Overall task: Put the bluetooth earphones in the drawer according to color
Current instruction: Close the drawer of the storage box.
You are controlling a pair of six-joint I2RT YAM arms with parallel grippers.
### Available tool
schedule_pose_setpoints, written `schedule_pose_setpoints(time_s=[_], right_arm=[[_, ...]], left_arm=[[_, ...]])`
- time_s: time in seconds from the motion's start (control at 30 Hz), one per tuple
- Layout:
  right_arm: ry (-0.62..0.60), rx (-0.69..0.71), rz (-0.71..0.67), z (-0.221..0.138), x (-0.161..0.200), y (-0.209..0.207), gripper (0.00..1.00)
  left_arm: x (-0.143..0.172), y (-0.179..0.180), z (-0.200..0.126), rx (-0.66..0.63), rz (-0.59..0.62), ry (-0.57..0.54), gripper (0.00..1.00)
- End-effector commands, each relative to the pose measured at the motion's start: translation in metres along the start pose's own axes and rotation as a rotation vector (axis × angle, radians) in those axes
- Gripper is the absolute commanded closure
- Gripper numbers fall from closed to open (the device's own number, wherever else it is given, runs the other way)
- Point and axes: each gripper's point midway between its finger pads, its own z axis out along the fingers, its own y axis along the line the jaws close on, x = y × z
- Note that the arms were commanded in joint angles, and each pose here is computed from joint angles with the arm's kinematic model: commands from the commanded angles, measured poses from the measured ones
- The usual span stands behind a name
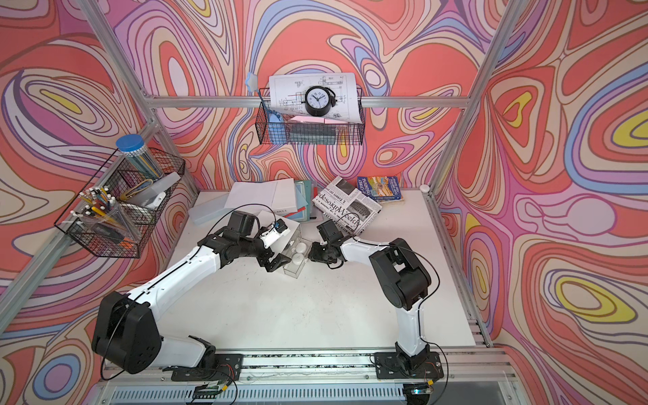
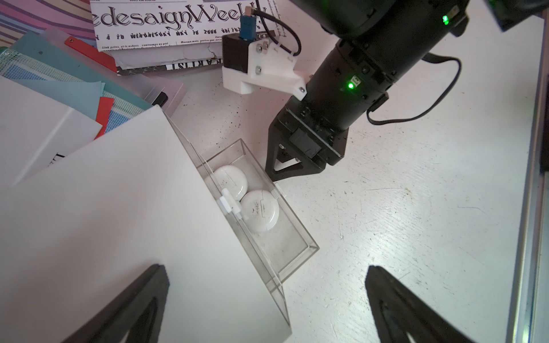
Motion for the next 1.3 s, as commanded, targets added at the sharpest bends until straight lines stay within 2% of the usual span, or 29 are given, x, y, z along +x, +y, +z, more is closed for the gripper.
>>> schedule_pose_setpoints(time_s=[0.0,0.2,0.3,0.4,0.57,1.27], right_arm=[[-0.021,-0.073,-0.01,0.005,-0.012,0.017,0.62],[-0.028,-0.111,-0.01,0.007,-0.018,0.027,0.63],[-0.029,-0.121,-0.011,0.008,-0.019,0.031,0.73],[-0.022,-0.127,-0.009,0.01,-0.018,0.032,0.87],[-0.024,-0.149,0.007,0.015,-0.017,0.036,1.0],[-0.037,-0.267,0.101,0.031,-0.024,0.053,1.0]], left_arm=[[0.012,-0.001,0.005,0.023,-0.034,0.051,0.02],[0.011,-0.003,0.004,0.032,-0.037,0.05,0.02],[0.01,-0.003,0.003,0.033,-0.036,0.048,0.02],[0.008,-0.003,0.001,0.032,-0.032,0.044,0.01],[0.007,-0.005,-0.001,0.036,-0.028,0.038,0.02],[-0.002,-0.01,-0.009,0.05,-0.025,0.005,0.02]])
